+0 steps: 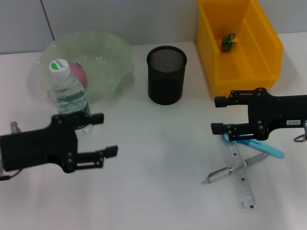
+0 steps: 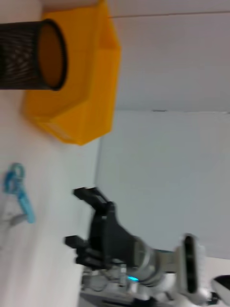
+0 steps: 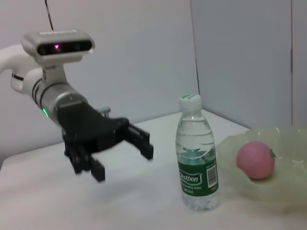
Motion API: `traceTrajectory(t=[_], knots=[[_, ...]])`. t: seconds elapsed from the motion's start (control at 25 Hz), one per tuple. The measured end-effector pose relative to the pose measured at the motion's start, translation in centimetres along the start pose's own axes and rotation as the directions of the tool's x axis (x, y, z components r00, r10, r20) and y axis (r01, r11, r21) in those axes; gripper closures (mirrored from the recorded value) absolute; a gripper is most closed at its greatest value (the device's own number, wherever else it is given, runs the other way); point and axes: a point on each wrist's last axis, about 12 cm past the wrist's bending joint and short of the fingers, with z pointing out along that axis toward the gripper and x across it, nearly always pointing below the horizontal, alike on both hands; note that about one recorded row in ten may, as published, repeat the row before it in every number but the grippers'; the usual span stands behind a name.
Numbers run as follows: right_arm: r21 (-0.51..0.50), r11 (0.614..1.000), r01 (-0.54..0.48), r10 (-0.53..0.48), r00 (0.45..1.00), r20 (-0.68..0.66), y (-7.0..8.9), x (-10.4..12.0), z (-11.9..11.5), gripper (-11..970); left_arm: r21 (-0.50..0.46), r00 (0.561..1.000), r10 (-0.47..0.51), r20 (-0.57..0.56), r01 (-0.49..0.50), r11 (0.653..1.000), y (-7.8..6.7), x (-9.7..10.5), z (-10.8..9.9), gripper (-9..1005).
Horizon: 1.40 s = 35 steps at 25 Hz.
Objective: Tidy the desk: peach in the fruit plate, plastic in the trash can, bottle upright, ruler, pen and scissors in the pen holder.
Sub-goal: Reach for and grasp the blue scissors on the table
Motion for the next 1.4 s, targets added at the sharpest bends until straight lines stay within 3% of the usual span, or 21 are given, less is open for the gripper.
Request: traceTrajectory(t=[0.12, 0.36, 0.52, 0.68, 0.88, 1.04, 1.2, 1.4], knots=[[0.002, 1.000, -0.008, 0.008, 1.000, -0.001, 0.0, 0.1, -0.1, 229, 0.004, 0.996, 0.006, -0.087, -0.005, 1.000, 0.0, 0.9, 1.0, 162], [0.005, 1.000, -0.023, 0.023, 1.000, -0.010, -0.1, -0.2, -0.3, 229, -0.014, 0.992, -0.007, -0.124, 0.005, 1.000, 0.3, 1.6, 1.2, 162], [0.006, 0.999, -0.050, 0.050, 0.997, -0.059, -0.2, -2.0, -1.0, 230, -0.017, 0.993, 0.004, -0.118, -0.006, 1.000, 0.3, 1.6, 1.3, 162], [0.058, 0.990, -0.131, 0.139, 0.977, -0.164, -0.3, -5.1, -2.3, 230, -0.029, 0.993, 0.006, -0.116, -0.010, 1.000, 0.4, 1.6, 1.2, 162], [0.227, 0.946, -0.232, 0.304, 0.880, -0.365, -1.3, -8.6, -3.1, 230, -0.033, 0.994, 0.007, -0.113, -0.011, 0.999, 0.5, 1.5, 1.4, 162], [0.334, 0.912, -0.236, 0.383, 0.780, -0.495, -2.1, -10.4, -2.7, 230, -0.032, 0.994, 0.008, -0.110, -0.012, 0.999, 0.5, 1.4, 1.5, 162], [0.387, 0.901, -0.195, 0.408, 0.685, -0.604, -2.8, -10.8, -1.6, 230, -0.034, 0.995, 0.005, -0.104, -0.008, 0.999, 0.6, 1.3, 1.5, 162], [0.373, 0.916, -0.149, 0.381, 0.613, -0.692, -3.4, -10.1, 0.0, 230, -0.038, 0.995, 0.002, -0.101, -0.005, 0.999, 0.6, 1.3, 1.4, 162]])
